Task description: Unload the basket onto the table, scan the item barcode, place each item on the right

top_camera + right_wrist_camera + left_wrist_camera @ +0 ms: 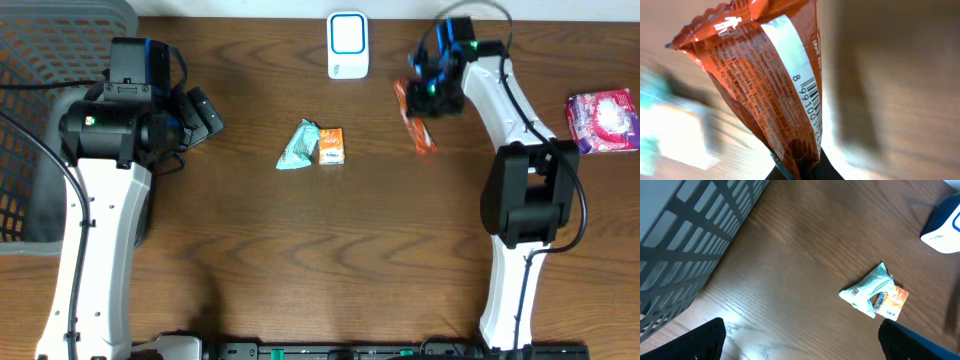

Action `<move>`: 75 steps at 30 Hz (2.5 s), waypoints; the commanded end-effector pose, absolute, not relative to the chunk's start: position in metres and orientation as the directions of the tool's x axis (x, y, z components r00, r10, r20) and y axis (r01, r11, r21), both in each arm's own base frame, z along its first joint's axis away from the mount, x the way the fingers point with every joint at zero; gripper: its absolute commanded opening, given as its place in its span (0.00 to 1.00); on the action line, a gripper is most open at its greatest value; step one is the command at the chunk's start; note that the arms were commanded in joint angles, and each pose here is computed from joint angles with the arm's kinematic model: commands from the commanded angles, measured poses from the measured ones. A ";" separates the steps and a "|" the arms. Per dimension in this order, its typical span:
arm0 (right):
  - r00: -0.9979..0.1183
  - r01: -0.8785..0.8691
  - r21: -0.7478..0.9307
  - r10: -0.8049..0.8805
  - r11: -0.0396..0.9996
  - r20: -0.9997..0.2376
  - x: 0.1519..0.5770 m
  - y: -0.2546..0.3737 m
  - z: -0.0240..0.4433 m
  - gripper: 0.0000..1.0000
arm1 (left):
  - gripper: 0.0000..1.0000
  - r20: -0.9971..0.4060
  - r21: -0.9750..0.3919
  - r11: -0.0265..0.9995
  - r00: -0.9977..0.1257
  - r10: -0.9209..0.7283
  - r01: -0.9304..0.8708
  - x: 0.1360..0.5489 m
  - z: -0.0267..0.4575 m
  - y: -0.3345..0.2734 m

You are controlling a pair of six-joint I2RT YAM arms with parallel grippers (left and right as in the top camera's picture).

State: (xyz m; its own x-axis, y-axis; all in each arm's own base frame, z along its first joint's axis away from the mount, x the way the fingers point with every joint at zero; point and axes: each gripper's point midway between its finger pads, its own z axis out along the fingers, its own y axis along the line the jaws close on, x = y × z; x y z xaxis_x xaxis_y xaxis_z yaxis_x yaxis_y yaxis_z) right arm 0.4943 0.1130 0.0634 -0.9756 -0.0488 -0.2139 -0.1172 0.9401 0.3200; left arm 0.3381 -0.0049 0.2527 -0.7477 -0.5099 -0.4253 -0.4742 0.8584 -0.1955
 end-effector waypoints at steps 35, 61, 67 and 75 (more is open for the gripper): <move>-0.949 0.062 -0.235 -0.016 0.970 -0.316 0.484 0.117 0.107 0.01 | 0.98 -0.434 -0.185 0.864 -0.750 -0.499 -0.468 0.338 0.254 -0.003; -0.904 -0.316 -0.313 -0.385 0.895 -0.186 0.457 0.173 0.084 0.68 | 0.98 -0.434 -0.185 0.864 -0.750 -0.499 -0.468 0.338 0.254 -0.003; -0.929 -0.294 -0.090 -0.307 0.951 -0.207 0.467 0.169 0.074 0.70 | 0.98 -0.434 -0.185 0.864 -0.750 -0.499 -0.468 0.338 0.254 -0.003; -0.937 -0.336 0.529 -0.218 0.779 -0.274 0.484 0.148 0.085 0.70 | 0.98 -0.434 -0.185 0.864 -0.750 -0.499 -0.468 0.338 0.254 -0.003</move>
State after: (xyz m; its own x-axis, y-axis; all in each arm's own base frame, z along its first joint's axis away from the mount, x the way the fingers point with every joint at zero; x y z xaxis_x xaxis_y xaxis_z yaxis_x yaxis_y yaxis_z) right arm 0.4885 0.1321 0.0858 -0.9454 -0.2054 -0.2529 -0.2682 0.9312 0.2466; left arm 0.3381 -0.0049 0.2527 -0.7477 -0.5099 -0.4253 -0.4742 0.8584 -0.1955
